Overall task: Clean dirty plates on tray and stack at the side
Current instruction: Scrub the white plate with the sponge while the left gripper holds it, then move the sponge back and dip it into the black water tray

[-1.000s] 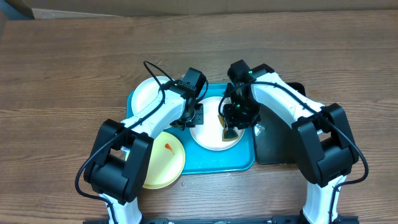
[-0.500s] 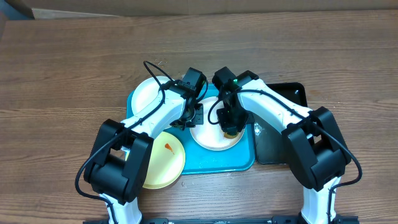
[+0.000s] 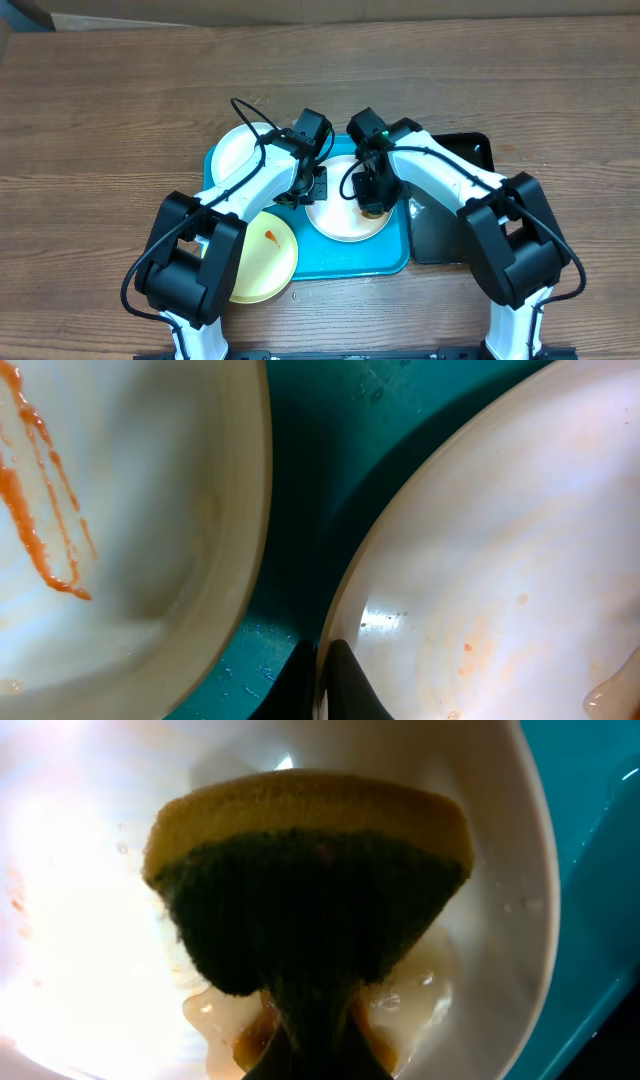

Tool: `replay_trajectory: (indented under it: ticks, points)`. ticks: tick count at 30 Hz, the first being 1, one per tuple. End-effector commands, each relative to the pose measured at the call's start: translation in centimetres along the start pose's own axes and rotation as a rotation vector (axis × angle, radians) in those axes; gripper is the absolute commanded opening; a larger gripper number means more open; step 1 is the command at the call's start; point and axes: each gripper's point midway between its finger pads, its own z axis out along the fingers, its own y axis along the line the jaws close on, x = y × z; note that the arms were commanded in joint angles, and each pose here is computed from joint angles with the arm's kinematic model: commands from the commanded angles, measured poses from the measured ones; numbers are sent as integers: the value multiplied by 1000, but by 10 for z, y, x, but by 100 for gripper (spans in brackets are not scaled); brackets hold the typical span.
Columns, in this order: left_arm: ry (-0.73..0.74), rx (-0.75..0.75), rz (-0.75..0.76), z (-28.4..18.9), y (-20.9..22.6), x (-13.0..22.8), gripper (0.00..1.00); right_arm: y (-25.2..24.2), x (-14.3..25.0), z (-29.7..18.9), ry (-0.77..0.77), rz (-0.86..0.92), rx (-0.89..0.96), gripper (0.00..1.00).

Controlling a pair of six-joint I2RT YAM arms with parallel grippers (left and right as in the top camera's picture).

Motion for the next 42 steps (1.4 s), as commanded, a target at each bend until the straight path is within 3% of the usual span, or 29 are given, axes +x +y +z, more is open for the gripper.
replay_trajectory:
  ticks: [1,4,7,12,19,27,31,35,39,41,42]
  points:
    - [-14,-46,-28,2,9,-5,4,30,29,17,131,-91,-220,4]
    - [-15,-45,-28,2,9,-5,4,67,38,3,158,-209,-467,4]
    - [-15,-45,-28,2,9,-5,4,83,36,-6,144,-228,-568,4]
    - [-14,-46,-28,2,10,-5,4,85,11,-23,72,-230,-611,4]
    - [-14,-46,-28,2,10,-5,4,57,-22,-87,-24,-202,-627,4]
    - [-14,-45,-28,2,9,-5,4,-40,-17,-124,-46,-3,-432,4]
    - [-13,-44,-28,2,9,-5,4,-89,-1,-113,19,128,-324,4]
    - [-11,-40,-28,2,8,-4,4,-134,12,-89,67,307,-78,4]
    - [-11,-39,-28,2,8,-4,4,-150,19,-64,72,373,13,4]
    - [-11,-40,-28,2,8,-4,4,-153,22,-56,71,373,28,9]
    - [-11,-40,-28,2,8,-4,4,-155,23,-53,71,372,38,17]
